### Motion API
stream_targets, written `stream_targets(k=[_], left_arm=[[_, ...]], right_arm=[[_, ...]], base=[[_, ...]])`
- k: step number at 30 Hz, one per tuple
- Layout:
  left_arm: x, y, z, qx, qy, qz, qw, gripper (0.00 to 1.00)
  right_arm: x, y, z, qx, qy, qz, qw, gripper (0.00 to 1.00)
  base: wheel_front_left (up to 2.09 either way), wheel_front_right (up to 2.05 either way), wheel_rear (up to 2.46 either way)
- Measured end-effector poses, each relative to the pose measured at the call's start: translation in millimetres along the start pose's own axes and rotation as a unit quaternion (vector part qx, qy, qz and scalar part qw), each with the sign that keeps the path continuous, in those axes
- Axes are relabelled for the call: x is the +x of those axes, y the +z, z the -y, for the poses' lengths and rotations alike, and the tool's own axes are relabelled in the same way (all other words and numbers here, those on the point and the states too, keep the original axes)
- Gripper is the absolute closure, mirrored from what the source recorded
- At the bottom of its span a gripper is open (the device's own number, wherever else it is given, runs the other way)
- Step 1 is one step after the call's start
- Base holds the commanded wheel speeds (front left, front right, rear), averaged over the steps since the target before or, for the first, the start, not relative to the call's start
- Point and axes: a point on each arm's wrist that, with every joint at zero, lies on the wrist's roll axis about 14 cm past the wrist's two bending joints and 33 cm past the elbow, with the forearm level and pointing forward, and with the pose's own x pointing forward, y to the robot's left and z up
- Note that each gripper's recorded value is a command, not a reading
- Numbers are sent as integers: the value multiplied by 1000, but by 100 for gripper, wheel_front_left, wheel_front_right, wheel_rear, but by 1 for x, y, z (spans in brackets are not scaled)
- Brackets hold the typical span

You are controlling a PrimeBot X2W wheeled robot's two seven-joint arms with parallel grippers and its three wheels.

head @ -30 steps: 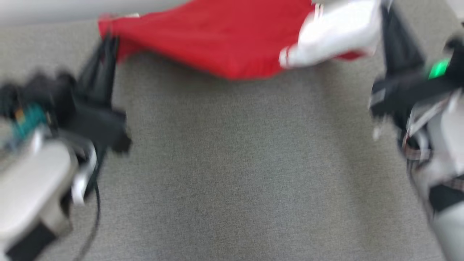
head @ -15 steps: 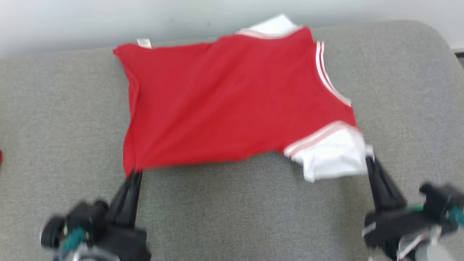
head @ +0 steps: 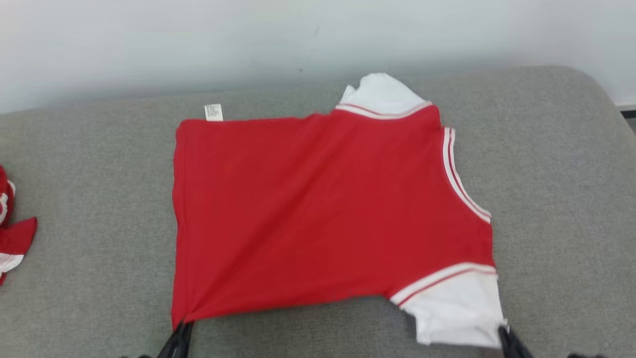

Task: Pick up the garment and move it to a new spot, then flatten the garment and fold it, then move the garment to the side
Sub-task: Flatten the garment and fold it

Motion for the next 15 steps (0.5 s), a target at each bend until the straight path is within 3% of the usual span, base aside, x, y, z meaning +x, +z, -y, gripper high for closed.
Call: stream_targets(k=[7, 15], left_arm=[[-20, -13, -5, 12, 8, -13, 1000, 100], [-15, -11, 5, 36, -19, -7, 999, 100]], right_arm=[[-28, -17, -11, 15, 1, -26, 1000, 100], [-6, 29, -16, -5, 19, 34, 999, 100]], base=[[0, 0, 0], [0, 0, 0]])
